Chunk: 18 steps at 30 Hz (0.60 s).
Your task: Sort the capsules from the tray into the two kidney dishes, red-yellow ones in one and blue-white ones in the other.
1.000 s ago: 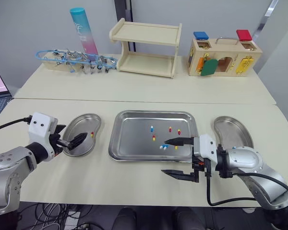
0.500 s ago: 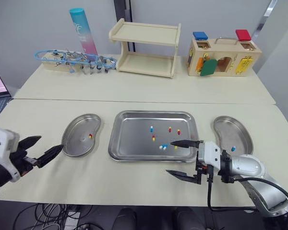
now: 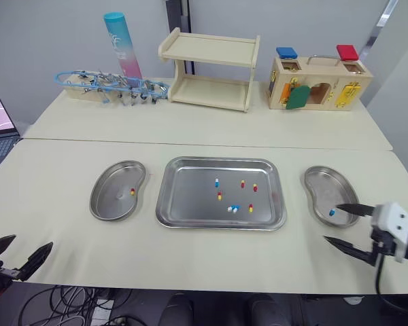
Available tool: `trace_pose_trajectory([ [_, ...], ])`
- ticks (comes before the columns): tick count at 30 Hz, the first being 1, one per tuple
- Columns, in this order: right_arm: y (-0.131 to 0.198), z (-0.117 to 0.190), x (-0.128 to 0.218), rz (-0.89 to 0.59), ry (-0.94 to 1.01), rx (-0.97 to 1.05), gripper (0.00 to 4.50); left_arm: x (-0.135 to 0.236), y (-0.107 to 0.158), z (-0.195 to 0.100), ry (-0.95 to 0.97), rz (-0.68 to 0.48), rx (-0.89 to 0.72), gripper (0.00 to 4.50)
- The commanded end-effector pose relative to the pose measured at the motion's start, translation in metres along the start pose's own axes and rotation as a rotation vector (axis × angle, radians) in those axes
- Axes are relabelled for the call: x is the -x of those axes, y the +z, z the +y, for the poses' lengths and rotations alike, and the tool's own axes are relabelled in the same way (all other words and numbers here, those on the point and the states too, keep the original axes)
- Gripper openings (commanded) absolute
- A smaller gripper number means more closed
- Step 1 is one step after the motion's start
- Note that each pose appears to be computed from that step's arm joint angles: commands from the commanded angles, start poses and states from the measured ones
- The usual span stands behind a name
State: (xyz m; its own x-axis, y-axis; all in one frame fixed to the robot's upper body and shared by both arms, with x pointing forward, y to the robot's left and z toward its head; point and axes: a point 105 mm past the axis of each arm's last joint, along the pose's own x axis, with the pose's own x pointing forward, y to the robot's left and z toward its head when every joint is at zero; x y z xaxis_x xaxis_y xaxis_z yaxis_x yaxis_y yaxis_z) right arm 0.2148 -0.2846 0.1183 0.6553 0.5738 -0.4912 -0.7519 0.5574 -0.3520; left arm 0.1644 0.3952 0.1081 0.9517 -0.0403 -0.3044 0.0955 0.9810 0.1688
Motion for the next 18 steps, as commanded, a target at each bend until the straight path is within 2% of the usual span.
trace_pose_trajectory([
  [1,-0.009,-0.016,0.024,0.045,-0.058,0.02,4.5,0.004,0.006,0.004,0.003,-0.024,-0.011,4.49],
  [9,-0.026,-0.034,0.032,0.075,-0.114,-0.046,4.5,0.006,-0.003,-0.003,-0.028,-0.004,-0.024,4.49],
  [18,-0.027,-0.04,0.026,0.069,-0.092,-0.03,4.5,0.014,-0.006,-0.012,-0.053,-0.004,-0.022,4.49],
])
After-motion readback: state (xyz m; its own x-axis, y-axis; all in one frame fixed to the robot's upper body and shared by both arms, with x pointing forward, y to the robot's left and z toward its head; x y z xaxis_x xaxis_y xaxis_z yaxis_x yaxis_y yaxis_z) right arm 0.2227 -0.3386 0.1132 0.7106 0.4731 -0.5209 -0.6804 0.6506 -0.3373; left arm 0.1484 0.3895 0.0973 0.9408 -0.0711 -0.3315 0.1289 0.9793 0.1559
